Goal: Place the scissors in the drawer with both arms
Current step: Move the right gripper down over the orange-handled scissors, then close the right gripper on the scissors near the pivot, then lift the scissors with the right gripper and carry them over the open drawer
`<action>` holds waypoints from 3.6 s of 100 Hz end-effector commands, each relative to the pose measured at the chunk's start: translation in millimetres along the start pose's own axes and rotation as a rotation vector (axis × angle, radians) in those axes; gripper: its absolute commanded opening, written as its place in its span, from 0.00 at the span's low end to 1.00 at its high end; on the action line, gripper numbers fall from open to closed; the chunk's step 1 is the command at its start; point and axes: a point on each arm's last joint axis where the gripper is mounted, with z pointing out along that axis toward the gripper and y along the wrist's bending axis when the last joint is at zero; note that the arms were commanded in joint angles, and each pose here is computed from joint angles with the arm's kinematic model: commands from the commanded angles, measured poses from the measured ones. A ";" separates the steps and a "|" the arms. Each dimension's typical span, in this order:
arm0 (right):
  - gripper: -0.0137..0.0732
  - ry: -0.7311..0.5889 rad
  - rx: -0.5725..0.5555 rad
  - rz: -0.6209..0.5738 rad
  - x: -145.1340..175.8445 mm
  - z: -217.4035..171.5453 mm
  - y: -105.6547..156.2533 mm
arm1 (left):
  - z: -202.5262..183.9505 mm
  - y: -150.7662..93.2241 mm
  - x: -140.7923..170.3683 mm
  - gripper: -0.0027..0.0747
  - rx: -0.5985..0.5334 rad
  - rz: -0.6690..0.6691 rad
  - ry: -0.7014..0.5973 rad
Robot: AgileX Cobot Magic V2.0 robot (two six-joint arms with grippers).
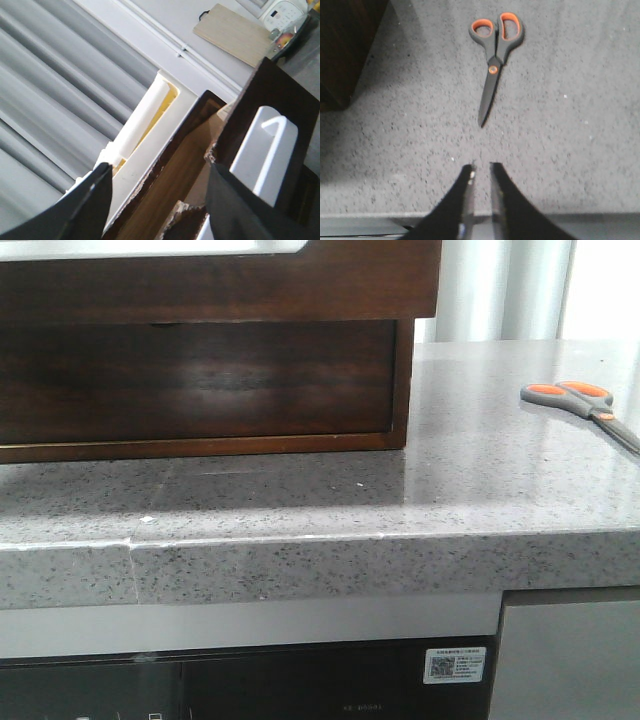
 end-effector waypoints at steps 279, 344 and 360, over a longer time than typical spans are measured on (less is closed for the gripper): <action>0.29 0.668 0.007 -0.062 -116.3 250.7 -20.4 | -18.7 31.7 -29.2 0.51 -0.249 -0.106 -0.121; 0.02 0.094 -0.236 -0.192 -250.0 103.3 24.0 | -18.5 31.3 -27.8 0.51 -0.245 -0.108 -0.106; 0.02 -0.064 -0.436 -0.301 -270.0 48.9 54.1 | -18.5 31.3 -27.8 0.51 -0.245 -0.108 -0.106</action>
